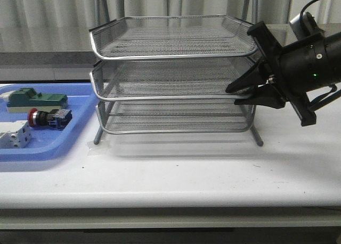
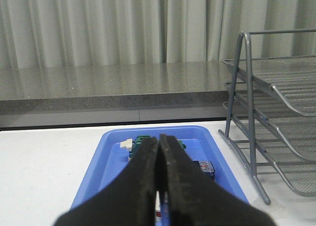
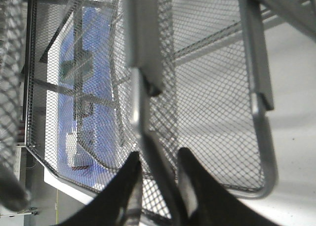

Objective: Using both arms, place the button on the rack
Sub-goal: 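Reach the right gripper to the middle wire tray's front edge and grasp, then pull the middle wire tray out toward the robot with the right gripper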

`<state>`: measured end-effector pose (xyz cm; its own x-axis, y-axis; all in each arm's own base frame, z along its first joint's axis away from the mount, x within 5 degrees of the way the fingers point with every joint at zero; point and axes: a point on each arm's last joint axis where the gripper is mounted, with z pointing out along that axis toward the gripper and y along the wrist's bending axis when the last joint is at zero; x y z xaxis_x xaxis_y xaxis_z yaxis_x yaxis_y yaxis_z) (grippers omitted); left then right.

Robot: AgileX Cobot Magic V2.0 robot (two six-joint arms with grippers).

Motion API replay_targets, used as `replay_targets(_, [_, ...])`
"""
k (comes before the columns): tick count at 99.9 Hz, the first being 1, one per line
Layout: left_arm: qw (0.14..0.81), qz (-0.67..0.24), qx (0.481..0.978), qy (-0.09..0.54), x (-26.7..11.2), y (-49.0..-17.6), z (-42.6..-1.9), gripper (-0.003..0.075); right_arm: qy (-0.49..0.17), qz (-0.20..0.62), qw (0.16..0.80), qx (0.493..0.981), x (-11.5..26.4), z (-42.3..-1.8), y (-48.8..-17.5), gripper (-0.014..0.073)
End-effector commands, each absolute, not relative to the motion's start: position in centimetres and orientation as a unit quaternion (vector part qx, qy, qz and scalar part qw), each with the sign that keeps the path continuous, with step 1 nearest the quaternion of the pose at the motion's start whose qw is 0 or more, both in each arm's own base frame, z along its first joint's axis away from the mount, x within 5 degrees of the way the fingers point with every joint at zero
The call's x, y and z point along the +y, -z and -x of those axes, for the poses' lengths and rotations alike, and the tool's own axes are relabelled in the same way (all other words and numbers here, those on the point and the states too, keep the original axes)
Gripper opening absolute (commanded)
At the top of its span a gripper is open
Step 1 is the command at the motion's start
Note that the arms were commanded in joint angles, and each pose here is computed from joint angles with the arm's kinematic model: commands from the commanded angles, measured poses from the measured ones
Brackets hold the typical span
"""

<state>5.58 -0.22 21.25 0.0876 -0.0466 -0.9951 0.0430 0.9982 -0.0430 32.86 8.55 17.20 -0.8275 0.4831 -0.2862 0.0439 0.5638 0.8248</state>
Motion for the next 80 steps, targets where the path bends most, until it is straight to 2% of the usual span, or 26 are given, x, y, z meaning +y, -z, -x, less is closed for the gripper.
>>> replay_targets(1, [0.763,0.000,0.646,0.037,-0.3,-21.0,-5.4,-0.0020,-0.483,-0.148,0.279,0.817,9.0,-33.2,-19.9,0.0103])
replay_targets(16, [0.763,0.000,0.646,0.037,-0.3,-21.0,-5.4,-0.0020,-0.480,-0.144,0.277,0.819,9.1,-33.1,-19.8,-0.0008])
replay_targets(50, [0.763,0.000,0.646,0.037,-0.3,-21.0,-5.4,-0.0020,-0.456,-0.129,0.250,0.844,9.0,-31.7,-18.1,-0.0010])
replay_targets(80, [0.763,0.000,0.646,0.037,-0.3,-21.0,-5.4,-0.0020,-0.438,-0.114,0.242,0.858,8.6,-28.0,-17.5,-0.0010])
